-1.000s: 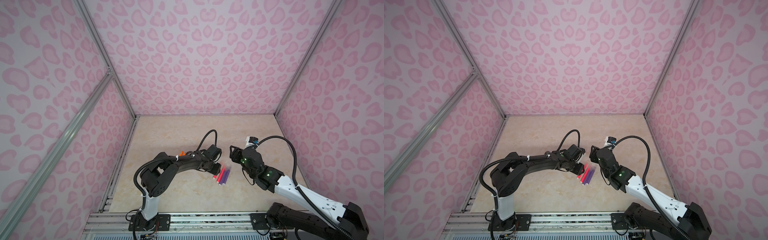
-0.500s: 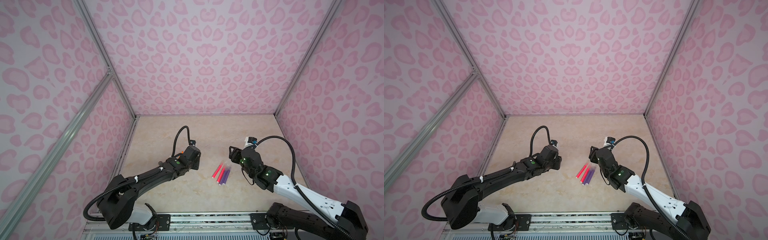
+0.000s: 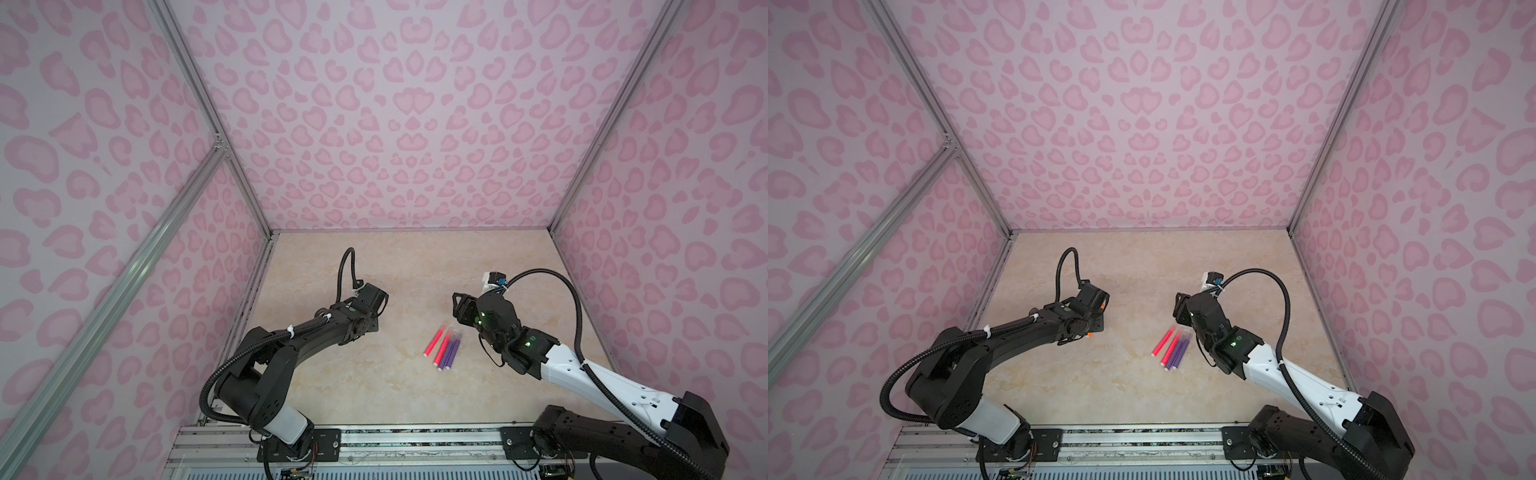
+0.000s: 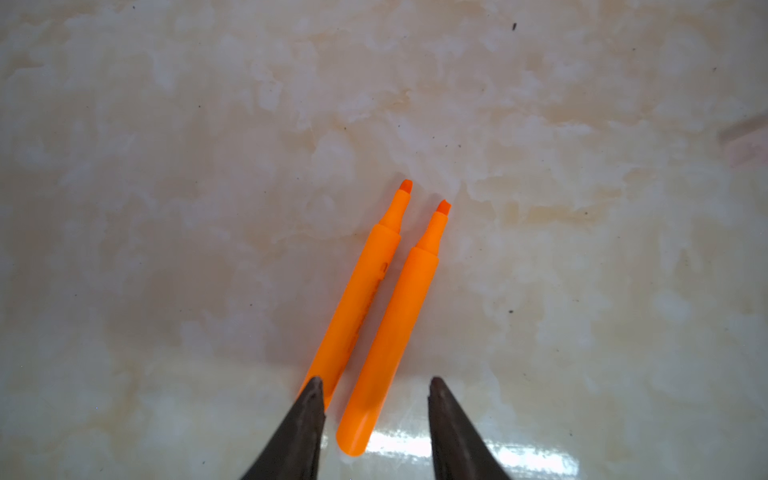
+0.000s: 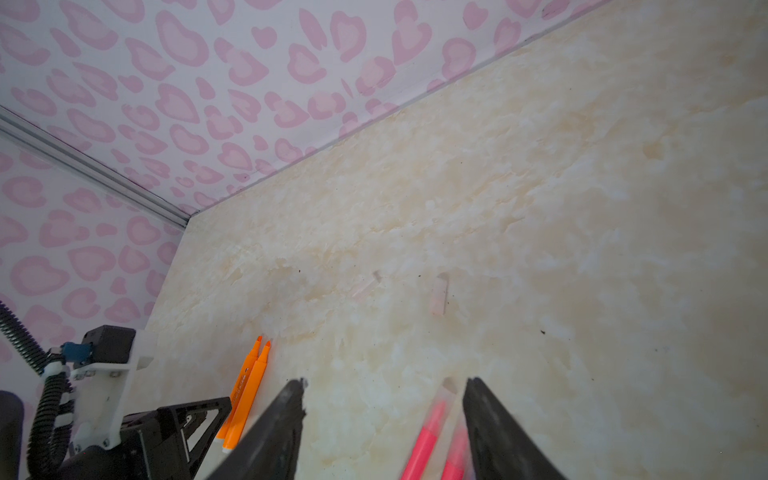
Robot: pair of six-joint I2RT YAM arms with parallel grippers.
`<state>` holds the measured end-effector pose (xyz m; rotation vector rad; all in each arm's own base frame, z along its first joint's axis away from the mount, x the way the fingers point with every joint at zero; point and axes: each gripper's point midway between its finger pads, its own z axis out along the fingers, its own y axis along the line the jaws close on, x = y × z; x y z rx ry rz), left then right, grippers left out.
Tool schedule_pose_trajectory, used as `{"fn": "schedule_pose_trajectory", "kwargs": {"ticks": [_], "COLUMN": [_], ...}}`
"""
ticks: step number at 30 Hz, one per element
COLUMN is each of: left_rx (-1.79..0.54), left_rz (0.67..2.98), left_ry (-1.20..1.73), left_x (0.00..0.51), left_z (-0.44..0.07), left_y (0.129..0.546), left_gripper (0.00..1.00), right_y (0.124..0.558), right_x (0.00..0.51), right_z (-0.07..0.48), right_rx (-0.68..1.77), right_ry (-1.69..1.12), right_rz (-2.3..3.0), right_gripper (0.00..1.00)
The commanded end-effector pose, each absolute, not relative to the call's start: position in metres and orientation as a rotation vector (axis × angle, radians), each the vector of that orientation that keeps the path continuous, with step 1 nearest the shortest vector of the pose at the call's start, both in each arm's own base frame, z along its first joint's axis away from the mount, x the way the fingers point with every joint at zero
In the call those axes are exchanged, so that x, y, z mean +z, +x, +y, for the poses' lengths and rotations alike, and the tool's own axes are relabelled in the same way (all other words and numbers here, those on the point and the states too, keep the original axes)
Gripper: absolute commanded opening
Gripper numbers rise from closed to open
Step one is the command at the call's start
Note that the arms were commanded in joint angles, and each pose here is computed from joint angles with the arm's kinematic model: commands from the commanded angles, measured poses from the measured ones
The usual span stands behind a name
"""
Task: Insert the pens into the pen caps
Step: 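Close the left gripper on an orange highlighter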
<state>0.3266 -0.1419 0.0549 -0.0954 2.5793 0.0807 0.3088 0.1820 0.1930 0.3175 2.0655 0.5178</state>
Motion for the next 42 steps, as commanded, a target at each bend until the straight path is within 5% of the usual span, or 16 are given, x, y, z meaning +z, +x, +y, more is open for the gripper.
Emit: {"fn": "schedule_pose_trajectory", "kwargs": {"ticks": [1, 28, 42], "left_rx": [0.065, -0.028, -0.081], "left_rz": [2.606, 2.739, 2.772], "left_ry": [-0.081, -0.018, 0.003], "left_x": [0.052, 0.018, 0.011], "left_z": [-0.147, -0.167, -0.176], "left_y": [0.329, 0.337, 0.335], "left_gripper": [0.44, 0.44, 0.21], "right_y": [0.312, 0.312, 0.313], "right_x": [0.195, 0.192, 0.190], "right_z": [0.187, 0.197, 0.200], "right_rx": [0.527, 0.558, 0.565], "right_ry": [0.303, 0.276, 0.268], "right_rz": [2.060, 2.097, 2.108], "right_gripper": [0.63, 0.62, 0.62]}}
